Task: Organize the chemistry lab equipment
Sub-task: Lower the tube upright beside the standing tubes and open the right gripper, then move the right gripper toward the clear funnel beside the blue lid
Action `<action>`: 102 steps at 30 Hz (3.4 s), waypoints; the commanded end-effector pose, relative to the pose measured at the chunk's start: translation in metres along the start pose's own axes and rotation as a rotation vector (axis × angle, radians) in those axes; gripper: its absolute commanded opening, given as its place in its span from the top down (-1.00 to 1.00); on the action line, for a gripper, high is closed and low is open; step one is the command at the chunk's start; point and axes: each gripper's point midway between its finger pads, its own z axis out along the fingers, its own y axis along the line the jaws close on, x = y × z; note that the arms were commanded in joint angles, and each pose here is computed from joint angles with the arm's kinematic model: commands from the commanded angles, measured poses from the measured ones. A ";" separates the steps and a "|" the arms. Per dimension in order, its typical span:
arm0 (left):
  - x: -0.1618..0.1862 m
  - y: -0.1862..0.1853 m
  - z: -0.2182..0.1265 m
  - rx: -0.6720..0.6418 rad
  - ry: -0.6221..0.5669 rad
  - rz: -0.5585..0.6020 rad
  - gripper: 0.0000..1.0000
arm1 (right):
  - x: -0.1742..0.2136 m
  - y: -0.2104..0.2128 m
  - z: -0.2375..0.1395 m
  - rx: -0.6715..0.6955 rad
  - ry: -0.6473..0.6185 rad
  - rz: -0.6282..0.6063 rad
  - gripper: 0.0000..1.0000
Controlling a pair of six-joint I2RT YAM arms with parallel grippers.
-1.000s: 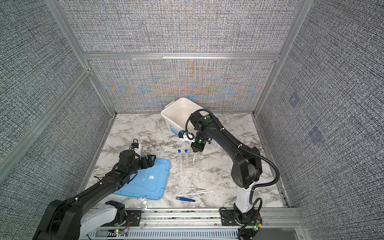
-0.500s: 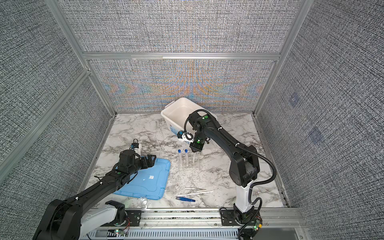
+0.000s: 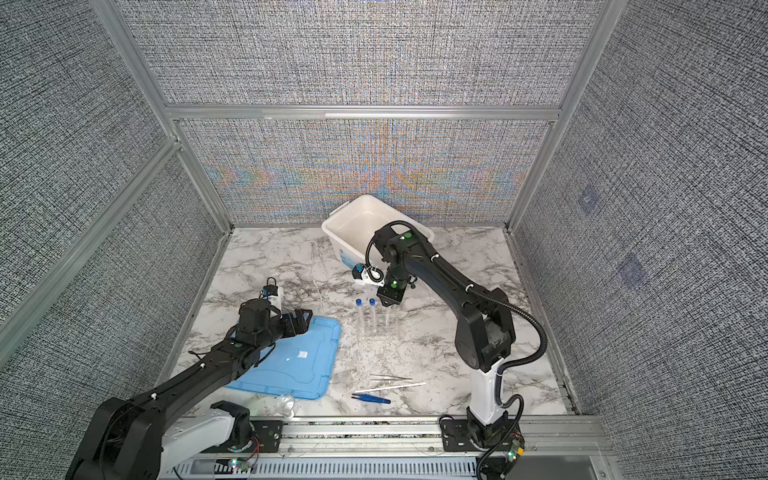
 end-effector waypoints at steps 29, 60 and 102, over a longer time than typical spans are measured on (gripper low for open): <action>-0.003 0.001 -0.004 -0.010 -0.019 0.009 -0.86 | -0.004 0.006 0.000 -0.008 0.014 -0.013 0.61; -0.007 -0.001 -0.006 -0.010 -0.037 0.063 -0.82 | -0.029 -0.001 -0.072 0.182 -0.335 0.064 0.13; -0.073 0.024 -0.063 -0.466 -0.205 -0.064 -0.98 | -0.022 0.140 -0.055 0.076 -0.574 0.192 -0.37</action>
